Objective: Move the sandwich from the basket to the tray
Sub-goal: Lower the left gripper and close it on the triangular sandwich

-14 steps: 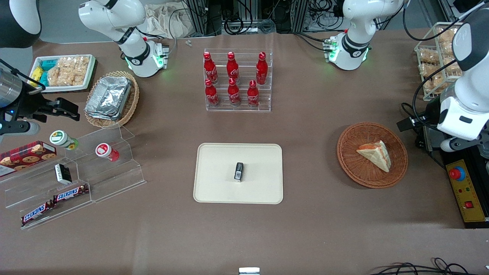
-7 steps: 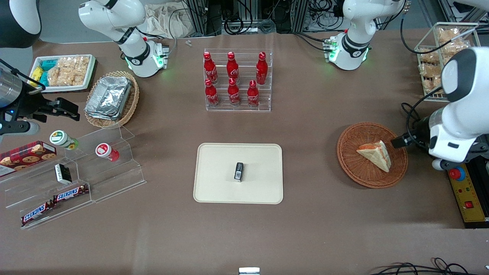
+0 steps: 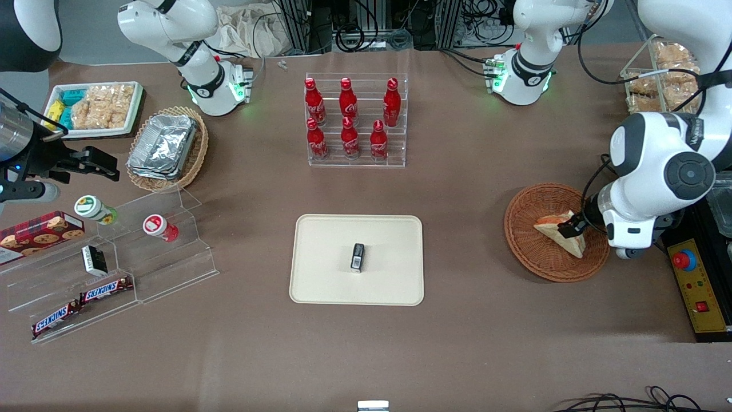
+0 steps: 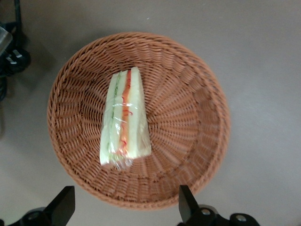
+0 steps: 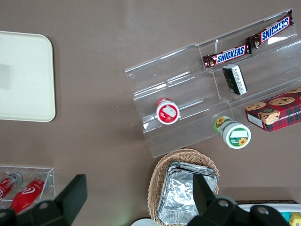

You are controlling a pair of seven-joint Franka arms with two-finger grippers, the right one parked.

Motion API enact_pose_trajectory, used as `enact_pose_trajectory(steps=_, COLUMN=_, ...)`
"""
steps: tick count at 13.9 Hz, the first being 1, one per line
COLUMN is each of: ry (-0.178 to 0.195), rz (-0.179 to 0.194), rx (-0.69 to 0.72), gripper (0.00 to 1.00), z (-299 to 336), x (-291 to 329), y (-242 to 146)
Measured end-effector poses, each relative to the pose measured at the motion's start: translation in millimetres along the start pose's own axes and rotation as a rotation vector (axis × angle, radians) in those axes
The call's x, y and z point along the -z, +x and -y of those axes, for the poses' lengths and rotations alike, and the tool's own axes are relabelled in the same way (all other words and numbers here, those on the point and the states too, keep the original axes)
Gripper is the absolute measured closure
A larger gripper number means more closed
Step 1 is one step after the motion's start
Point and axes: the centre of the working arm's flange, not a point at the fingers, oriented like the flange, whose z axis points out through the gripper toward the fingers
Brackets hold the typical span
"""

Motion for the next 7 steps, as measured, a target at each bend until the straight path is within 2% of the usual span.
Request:
enact_pose_trajectory(steps=3, ry=-0.024, rz=-0.012, rx=0.031, gripper=0.0, z=23.6, x=-37.6, y=0.1)
enact_pose_trajectory(steps=7, ry=-0.017, rz=0.0, rx=0.046, gripper=0.0, z=34.6, x=-49.1, y=1.6)
